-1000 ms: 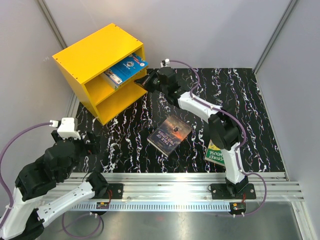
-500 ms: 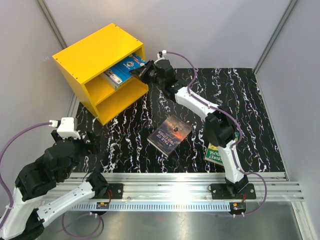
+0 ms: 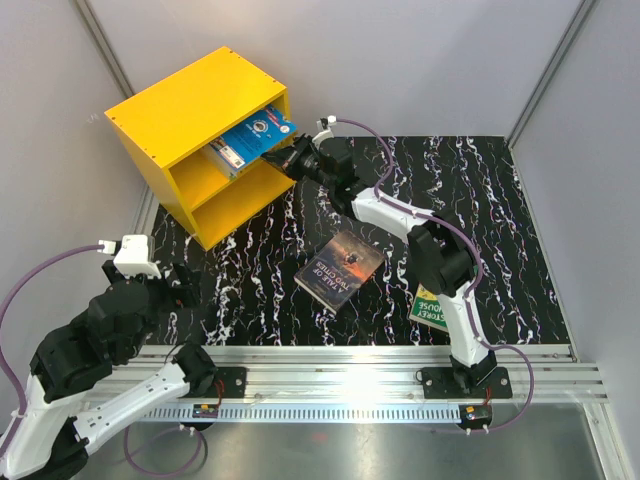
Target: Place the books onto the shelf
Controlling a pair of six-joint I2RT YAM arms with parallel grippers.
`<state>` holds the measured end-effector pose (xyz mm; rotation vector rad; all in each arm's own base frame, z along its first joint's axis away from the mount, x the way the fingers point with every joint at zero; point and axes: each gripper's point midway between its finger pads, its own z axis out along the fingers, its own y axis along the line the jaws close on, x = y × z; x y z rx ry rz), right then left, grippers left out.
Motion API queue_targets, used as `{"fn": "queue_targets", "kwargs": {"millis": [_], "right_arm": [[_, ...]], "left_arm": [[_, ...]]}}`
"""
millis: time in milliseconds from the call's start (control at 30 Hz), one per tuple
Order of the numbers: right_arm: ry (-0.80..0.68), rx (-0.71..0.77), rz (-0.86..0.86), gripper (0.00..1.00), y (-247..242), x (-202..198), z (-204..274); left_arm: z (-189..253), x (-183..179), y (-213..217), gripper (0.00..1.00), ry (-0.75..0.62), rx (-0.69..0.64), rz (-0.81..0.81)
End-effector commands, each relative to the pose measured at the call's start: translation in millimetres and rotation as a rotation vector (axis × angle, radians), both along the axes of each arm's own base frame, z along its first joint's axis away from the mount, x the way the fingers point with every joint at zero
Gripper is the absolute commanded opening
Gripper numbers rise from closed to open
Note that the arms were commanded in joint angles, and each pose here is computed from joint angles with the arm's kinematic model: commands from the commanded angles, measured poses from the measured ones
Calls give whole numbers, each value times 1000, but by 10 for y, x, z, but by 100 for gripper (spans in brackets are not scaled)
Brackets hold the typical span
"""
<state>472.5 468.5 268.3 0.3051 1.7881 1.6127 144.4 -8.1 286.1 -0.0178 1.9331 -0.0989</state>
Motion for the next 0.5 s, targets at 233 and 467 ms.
{"fn": "queue_targets", "kwargs": {"millis": [233, 467], "right_arm": [[-115, 97, -7, 0, -194, -108, 566], [-116, 105, -6, 0, -167, -37, 585]], "left_arm": [[91, 29, -16, 99, -35, -29, 4], [83, 31, -16, 99, -33, -27, 5]]}}
